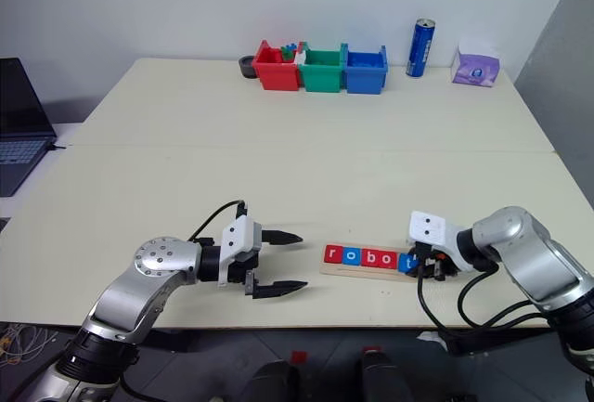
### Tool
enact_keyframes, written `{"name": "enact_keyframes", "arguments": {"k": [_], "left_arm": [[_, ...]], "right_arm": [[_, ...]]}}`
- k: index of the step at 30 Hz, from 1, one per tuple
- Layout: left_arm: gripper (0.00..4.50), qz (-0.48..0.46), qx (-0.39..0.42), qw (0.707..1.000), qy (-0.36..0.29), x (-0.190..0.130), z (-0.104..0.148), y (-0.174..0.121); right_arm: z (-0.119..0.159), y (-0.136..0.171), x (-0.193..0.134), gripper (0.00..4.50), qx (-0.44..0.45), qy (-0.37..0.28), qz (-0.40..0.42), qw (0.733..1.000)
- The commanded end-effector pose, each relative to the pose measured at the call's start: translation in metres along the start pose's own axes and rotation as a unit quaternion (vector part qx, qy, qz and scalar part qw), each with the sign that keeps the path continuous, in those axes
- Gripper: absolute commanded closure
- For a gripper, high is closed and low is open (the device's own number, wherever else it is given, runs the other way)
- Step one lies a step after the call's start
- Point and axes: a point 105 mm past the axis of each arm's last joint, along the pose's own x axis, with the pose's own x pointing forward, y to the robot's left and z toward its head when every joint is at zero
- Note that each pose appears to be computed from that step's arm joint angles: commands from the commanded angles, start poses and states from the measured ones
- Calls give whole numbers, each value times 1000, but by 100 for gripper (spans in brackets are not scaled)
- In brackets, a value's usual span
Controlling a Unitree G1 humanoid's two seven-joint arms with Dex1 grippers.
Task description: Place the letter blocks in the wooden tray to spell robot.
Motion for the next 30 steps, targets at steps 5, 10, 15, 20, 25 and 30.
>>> {"name": "enact_keyframes", "arguments": {"k": [5, 10, 15, 20, 25, 30], "left_arm": [[0, 2, 20, 1000, -12, -1, 9, -1], [0, 2, 20, 1000, -13, 0, 10, -1], [0, 4, 19, 1000, -15, 0, 11, -1], [0, 6, 17, 1000, -17, -1, 11, -1], [0, 12, 13, 1000, -21, -2, 11, 0], [0, 27, 2, 999, -28, -5, 12, 3]], "right_arm": [[7, -7, -4, 202, -19, 2, -9, 1000], [11, -9, -6, 26, -21, -4, -12, 1000], [25, -14, -20, 4, -4, -38, -37, 999], [20, -16, -35, 41, 14, -46, -80, 996], [15, -15, -50, 203, 51, -75, -135, 987], [4, -30, -67, 346, 133, -127, -262, 947]]}}
